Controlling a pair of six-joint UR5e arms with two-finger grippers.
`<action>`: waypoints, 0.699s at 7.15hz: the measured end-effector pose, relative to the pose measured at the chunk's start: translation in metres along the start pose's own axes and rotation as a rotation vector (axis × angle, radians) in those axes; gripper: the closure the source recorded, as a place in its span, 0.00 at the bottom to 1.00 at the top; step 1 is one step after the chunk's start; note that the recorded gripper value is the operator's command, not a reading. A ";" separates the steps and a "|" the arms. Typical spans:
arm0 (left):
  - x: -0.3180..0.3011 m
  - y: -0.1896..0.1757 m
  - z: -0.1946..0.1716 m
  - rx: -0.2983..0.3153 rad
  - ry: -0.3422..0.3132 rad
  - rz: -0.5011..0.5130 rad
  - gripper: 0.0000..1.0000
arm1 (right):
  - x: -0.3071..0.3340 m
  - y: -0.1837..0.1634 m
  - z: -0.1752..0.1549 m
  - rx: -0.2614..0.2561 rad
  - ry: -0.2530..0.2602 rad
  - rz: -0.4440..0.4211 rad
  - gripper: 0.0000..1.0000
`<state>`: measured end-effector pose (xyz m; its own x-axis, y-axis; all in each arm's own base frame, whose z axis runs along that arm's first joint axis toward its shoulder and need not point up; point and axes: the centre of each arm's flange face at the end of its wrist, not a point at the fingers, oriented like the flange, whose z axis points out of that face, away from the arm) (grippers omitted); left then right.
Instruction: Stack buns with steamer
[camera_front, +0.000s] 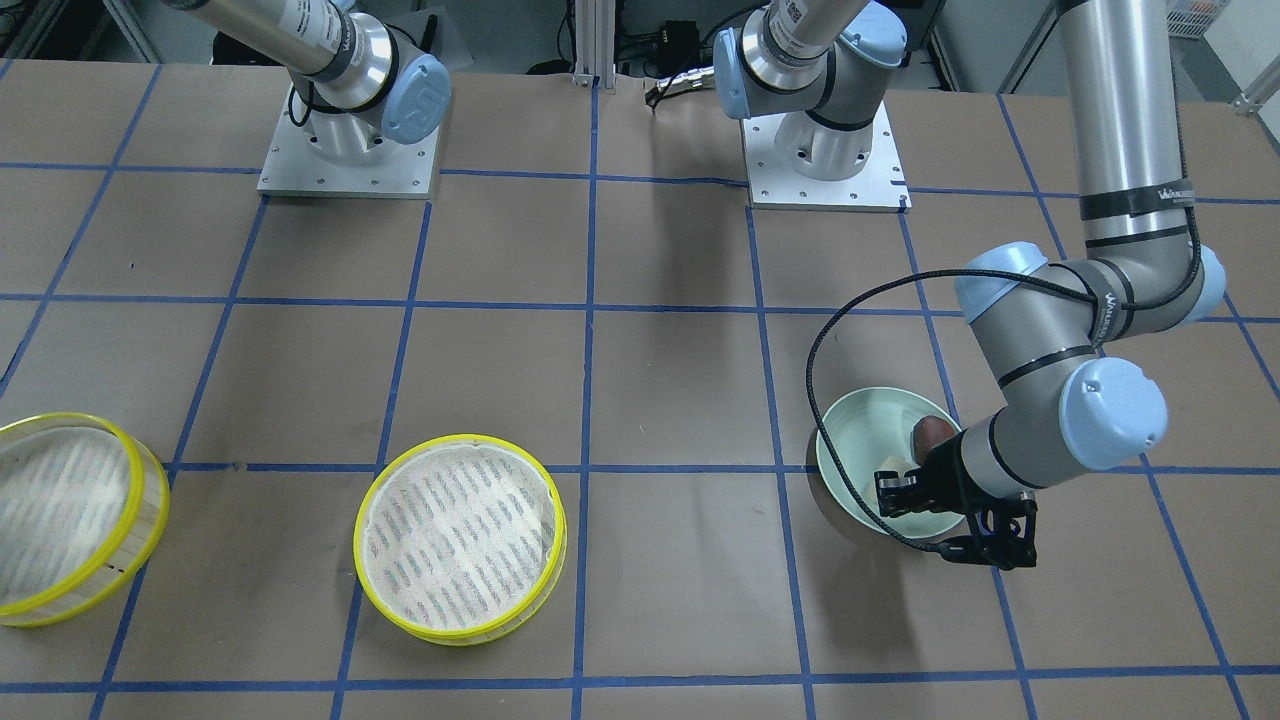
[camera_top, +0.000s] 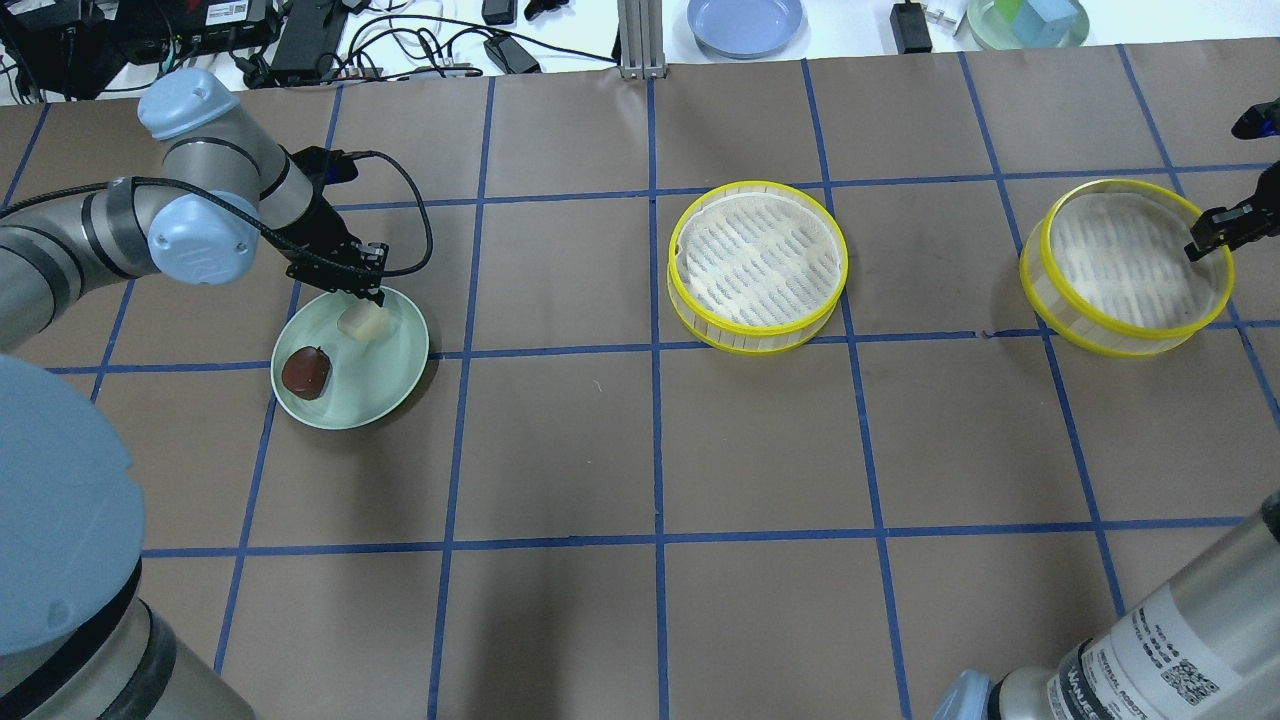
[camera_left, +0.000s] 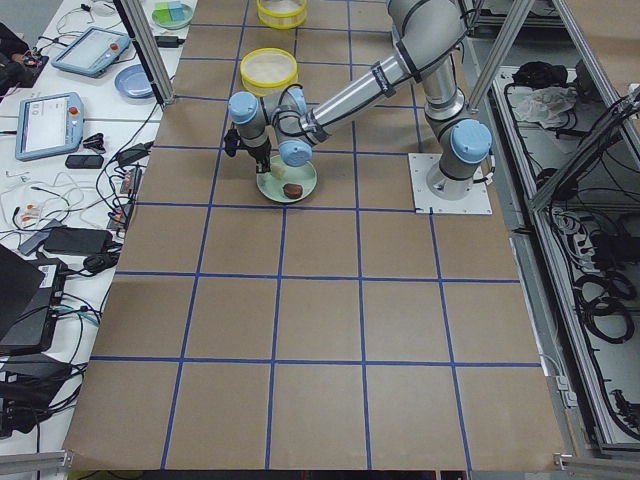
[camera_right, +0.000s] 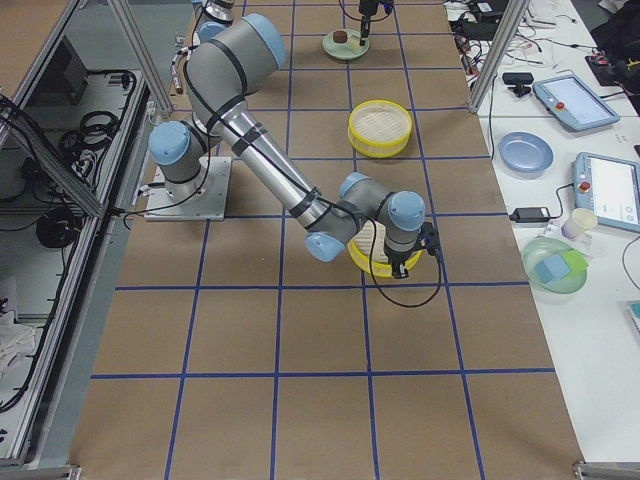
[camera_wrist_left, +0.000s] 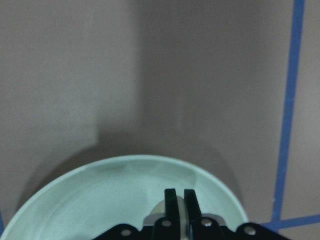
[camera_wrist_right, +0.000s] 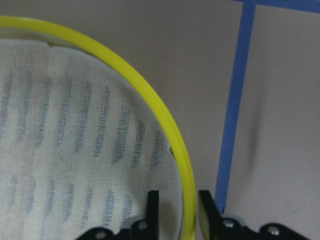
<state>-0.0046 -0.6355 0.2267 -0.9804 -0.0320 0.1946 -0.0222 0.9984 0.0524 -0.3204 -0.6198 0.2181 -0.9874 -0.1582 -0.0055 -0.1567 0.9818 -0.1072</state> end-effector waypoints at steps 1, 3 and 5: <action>0.026 -0.007 -0.024 0.035 0.054 -0.086 1.00 | 0.000 0.000 0.000 -0.002 0.002 0.000 0.62; 0.108 -0.016 -0.063 0.102 0.201 -0.259 1.00 | 0.000 0.001 -0.004 -0.003 0.010 0.000 0.74; 0.172 -0.021 -0.068 0.124 0.406 -0.358 1.00 | -0.001 0.001 -0.007 -0.002 0.012 -0.001 1.00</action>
<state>-0.1597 -0.6653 0.3261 -0.7534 -0.3614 0.5493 -0.3873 0.9190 0.0735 -0.3200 -0.6178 0.2246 -0.9875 -0.1574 0.0069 -0.1572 0.9819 -0.1052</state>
